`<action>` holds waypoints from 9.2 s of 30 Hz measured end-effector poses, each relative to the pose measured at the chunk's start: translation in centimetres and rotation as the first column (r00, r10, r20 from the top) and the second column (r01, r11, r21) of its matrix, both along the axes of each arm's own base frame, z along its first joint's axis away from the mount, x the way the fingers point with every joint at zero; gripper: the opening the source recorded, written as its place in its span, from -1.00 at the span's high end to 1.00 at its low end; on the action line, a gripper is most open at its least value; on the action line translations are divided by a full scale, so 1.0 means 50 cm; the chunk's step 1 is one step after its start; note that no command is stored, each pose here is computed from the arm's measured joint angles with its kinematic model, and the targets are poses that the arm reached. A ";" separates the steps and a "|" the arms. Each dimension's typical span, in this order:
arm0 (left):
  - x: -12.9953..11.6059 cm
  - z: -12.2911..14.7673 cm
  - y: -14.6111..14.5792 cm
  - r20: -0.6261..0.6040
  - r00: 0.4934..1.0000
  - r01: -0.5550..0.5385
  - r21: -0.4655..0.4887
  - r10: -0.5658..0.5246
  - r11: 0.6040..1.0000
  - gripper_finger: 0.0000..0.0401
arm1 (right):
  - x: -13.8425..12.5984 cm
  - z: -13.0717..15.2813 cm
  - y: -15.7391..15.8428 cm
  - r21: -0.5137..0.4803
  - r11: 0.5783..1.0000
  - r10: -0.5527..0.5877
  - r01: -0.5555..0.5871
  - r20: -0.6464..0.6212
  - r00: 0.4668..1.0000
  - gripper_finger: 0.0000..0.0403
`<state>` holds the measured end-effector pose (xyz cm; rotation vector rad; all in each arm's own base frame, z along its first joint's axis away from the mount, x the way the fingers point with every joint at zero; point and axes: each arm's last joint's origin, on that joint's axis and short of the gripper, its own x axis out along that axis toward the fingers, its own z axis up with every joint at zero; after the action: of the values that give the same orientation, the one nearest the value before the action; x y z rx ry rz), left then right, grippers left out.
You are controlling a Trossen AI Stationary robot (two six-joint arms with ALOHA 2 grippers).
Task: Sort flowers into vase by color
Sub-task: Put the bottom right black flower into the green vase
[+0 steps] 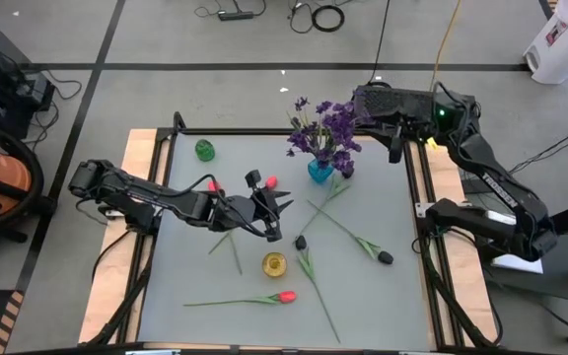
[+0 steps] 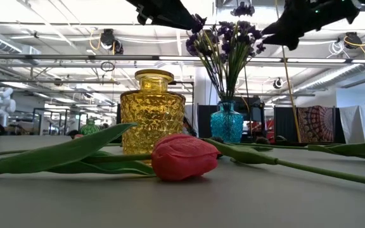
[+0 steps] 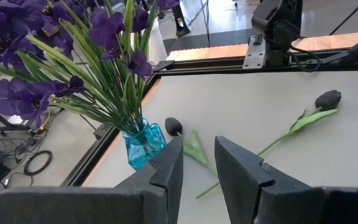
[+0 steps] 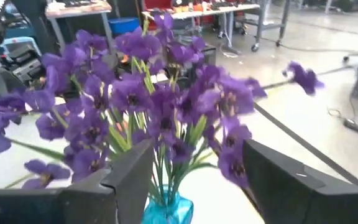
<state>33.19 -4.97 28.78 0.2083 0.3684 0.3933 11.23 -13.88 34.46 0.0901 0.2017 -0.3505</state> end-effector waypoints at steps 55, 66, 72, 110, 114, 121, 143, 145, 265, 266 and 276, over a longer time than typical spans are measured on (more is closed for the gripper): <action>-0.002 -0.004 0.002 -0.028 1.000 0.002 0.013 -0.001 1.000 0.50 | 0.055 -0.053 0.235 0.492 0.818 0.445 -0.297 -0.215 0.870 -0.18; -0.002 -0.005 0.002 -0.030 1.000 0.002 0.013 -0.001 1.000 0.50 | 0.103 -0.103 0.275 0.557 0.821 0.414 -0.125 -0.430 0.802 -0.18; -0.002 -0.005 0.002 -0.032 0.999 0.002 0.014 -0.001 1.000 0.50 | 0.114 -0.130 0.296 0.565 0.825 0.376 0.000 -0.549 0.747 -0.18; -0.001 -0.004 0.002 -0.023 1.000 -0.002 0.005 0.002 1.000 0.50 | 0.221 -0.302 0.382 0.367 0.896 0.253 0.250 -0.885 0.392 -0.18; -0.001 -0.004 0.002 -0.023 1.000 -0.002 0.005 0.002 1.000 0.50 | 0.228 -0.317 0.382 0.320 0.918 0.223 0.235 -0.905 0.361 -0.18; -0.001 -0.004 0.002 -0.023 1.000 -0.002 0.005 0.002 1.000 0.50 | 0.235 -0.332 0.378 0.226 0.955 0.154 0.191 -0.930 0.333 -0.18; -0.001 -0.005 -0.002 -0.026 0.998 0.049 -0.020 -0.050 0.999 0.50 | 0.233 -0.345 0.391 0.247 0.946 0.155 0.210 -0.914 0.376 -0.18; -0.001 -0.005 -0.002 -0.026 0.998 0.049 -0.020 -0.049 0.999 0.50 | 0.230 -0.352 0.390 0.247 0.945 0.154 0.213 -0.914 0.376 -0.18; 0.017 0.037 0.047 -0.583 0.758 0.177 -0.249 -0.293 0.952 0.50 | 0.435 -0.193 0.311 0.187 0.927 0.332 -0.324 -0.812 0.480 1.00; 0.019 0.035 0.047 -0.585 0.756 0.176 -0.250 -0.293 0.952 0.50 | 0.438 -0.199 0.311 0.186 0.926 0.331 -0.328 -0.818 0.471 1.00; 0.028 0.036 0.045 -0.529 0.797 0.134 -0.314 -0.291 0.940 0.50 | 0.454 -0.201 0.297 0.081 0.931 0.265 -0.355 -0.819 0.509 1.00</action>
<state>34.59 -2.72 30.57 0.1015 0.9780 0.0399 33.91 0.97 24.43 -0.2272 1.1409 -0.0035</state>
